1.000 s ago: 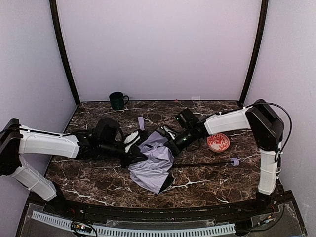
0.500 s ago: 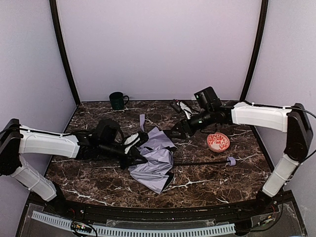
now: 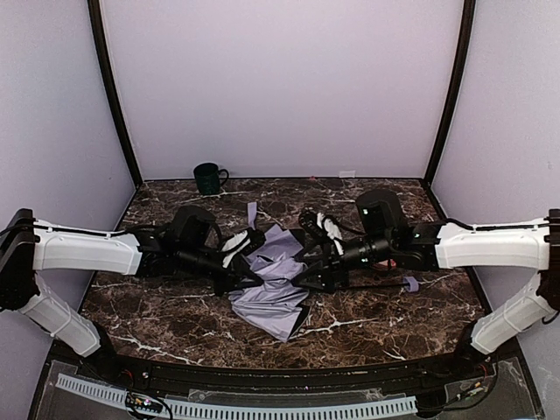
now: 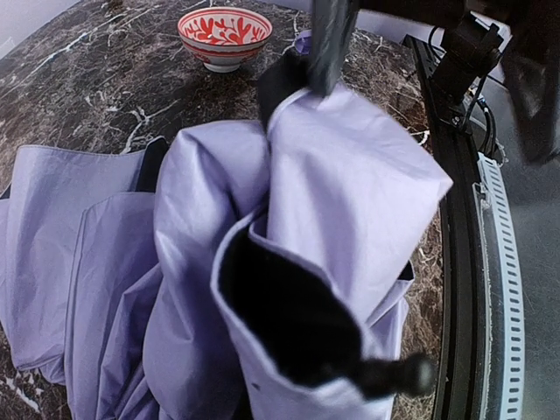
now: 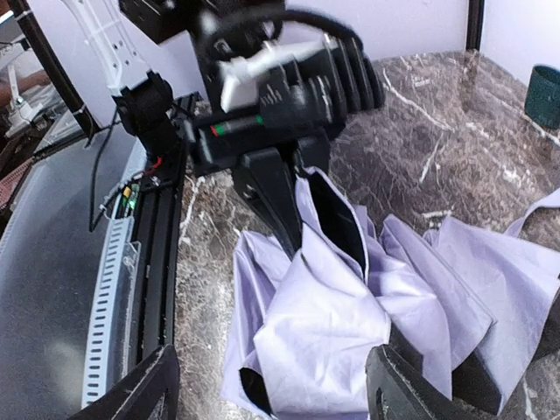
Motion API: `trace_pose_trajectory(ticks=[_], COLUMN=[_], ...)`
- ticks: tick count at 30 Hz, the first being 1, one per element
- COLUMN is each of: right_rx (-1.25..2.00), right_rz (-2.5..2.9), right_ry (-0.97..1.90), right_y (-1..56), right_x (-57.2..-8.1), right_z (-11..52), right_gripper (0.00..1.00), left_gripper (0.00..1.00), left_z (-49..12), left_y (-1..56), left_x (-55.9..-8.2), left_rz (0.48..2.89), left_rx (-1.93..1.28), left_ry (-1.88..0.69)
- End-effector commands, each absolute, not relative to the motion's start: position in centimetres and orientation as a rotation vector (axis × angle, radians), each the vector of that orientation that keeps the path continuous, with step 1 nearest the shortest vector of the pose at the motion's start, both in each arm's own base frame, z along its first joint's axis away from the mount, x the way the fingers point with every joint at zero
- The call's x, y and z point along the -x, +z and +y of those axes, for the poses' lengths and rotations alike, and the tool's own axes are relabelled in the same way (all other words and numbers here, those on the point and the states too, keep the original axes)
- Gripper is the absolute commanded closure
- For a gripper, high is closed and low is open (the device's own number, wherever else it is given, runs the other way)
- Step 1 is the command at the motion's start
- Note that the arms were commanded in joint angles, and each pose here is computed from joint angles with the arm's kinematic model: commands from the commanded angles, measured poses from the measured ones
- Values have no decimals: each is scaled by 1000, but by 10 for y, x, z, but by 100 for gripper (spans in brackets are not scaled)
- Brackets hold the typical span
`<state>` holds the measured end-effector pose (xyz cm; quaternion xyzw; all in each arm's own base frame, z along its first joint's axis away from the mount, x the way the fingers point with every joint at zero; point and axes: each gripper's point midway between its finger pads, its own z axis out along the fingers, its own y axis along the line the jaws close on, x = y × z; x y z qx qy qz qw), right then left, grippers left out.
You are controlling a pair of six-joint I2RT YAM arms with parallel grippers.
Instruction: Put away the umbrella
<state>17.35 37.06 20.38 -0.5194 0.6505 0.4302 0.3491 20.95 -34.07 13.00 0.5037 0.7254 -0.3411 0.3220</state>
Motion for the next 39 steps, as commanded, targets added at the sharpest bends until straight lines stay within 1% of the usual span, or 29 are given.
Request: trace_pose_trajectory(ticks=[1, 3, 4, 5, 7, 8, 9, 11, 12, 13, 14, 17, 18, 21, 23, 27, 32, 36, 38, 39], right_rx=[1368, 1355, 1354, 1354, 1364, 1364, 1363, 1328, 1300, 1260, 1216, 1079, 1039, 925, 864, 800, 856, 911, 929, 938], right_rz=[1710, 1734, 1737, 1726, 1753, 1763, 1778, 1828, 1863, 1906, 1961, 2061, 2078, 2144, 2198, 2349, 2455, 2457, 2473, 2484], right_ry=[1028, 982, 981, 1001, 1052, 1074, 1091, 1137, 1172, 1199, 1218, 1308, 1340, 1386, 1391, 1406, 1422, 1484, 1451, 1435], right_y=[180, 171, 169, 172, 164, 164, 161, 157, 154, 151, 146, 134, 132, 120, 109, 64, 18, 10, 4, 1], right_x=[-192, -206, -209, -210, -211, -212, -213, -220, -225, -231, -238, -254, -258, -278, -293, -311, -299, -287, -287, -287], right_z=[391, 399, 403, 408, 418, 421, 424, 425, 424, 423, 420, 409, 407, 405, 405, 406, 403, 402, 400, 399], right_gripper=[27, 30, 34, 43, 69, 78, 86, 100, 100, 100, 100, 100, 100, 100, 100, 100, 99, 96, 95, 94], left_gripper=[100, 100, 100, 100, 100, 98, 93, 72, 57, 45, 37, 19, 17, 14, 14, 14, 13, 13, 15, 18], left_z=[-350, -352, -352, -353, -355, -356, -357, -358, -358, -357, -355, -346, -342, -337, -335, -337, -348, -360, -370, -374], left_y=[156, 160, 161, 163, 166, 166, 166, 164, 163, 162, 162, 176, 184, 208, 208, 190, 152, 130, 130, 127], left_x=[-207, -200, -198, -198, -198, -199, -201, -208, -213, -219, -225, -242, -246, -248, -240, -229, -240, -257, -264, -265], left_rz=[1811, 1783, 1772, 1762, 1745, 1743, 1743, 1754, 1767, 1784, 1799, 1815, 1809, 1728, 1682, 1639, 1662, 1692, 1688, 1690], left_rx=[-1328, -1350, -1357, -1360, -1365, -1367, -1364, -1344, -1331, -1317, -1304, -1273, -1270, -1293, -1346, -1430, -1533, -1588, -1586, -1585], left_ry=[-979, -1020, -1032, -1039, -1048, -1047, -1042, -1016, -989, -953, -911, -757, -710, -595, -537, -543, -491, -432, -445, -461])
